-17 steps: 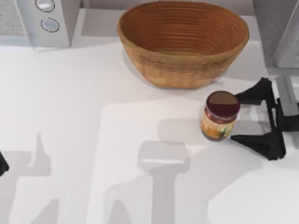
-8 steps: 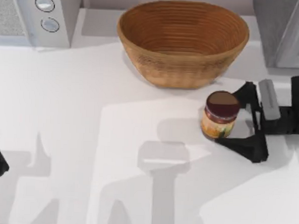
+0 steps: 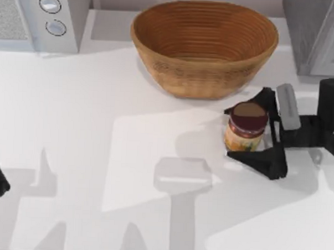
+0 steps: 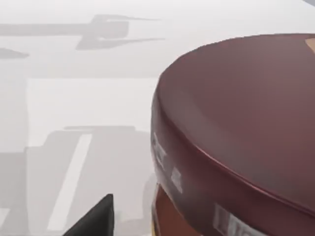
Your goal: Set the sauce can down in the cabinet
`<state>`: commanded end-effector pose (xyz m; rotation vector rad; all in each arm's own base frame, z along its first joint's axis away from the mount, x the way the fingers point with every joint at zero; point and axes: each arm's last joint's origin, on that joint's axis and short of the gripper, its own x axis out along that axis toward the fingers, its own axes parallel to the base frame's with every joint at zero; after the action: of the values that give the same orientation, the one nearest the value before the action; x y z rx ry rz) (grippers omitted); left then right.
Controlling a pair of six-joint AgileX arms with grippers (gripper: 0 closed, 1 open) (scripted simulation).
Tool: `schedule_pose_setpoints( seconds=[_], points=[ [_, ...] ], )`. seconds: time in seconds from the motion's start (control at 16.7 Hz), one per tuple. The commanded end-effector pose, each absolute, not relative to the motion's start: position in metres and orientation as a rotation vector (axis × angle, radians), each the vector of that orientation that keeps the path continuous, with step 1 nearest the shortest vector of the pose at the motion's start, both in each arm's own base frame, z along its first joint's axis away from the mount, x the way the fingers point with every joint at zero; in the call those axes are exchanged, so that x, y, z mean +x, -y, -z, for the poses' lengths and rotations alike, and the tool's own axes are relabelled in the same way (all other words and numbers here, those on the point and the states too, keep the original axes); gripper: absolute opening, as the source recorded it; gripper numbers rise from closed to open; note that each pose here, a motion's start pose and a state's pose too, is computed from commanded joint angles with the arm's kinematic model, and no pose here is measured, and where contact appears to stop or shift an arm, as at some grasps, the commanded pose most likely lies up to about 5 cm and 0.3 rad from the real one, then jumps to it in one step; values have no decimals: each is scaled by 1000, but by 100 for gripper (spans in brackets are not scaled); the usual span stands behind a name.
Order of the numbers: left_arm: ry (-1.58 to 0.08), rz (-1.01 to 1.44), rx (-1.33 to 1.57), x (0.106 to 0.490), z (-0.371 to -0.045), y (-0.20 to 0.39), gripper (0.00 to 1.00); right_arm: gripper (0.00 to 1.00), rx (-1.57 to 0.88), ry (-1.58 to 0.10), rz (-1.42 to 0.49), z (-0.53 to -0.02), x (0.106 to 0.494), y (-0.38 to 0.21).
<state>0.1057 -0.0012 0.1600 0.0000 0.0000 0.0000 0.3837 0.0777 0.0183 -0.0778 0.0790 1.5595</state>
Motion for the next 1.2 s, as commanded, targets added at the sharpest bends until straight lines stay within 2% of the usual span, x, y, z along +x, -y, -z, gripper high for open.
schedule_pose_setpoints(
  seconds=[0.3, 1.08, 1.2],
  points=[
    [0, 0, 0, 106, -160, 1, 100, 100, -78, -79, -1559, -19, 384, -78],
    [0, 0, 0, 106, -160, 1, 100, 2, -78, -79, -1559, -19, 384, -78],
    [0, 0, 0, 106, -160, 1, 100, 0, -78, -79, -1559, -19, 384, -78]
  ],
)
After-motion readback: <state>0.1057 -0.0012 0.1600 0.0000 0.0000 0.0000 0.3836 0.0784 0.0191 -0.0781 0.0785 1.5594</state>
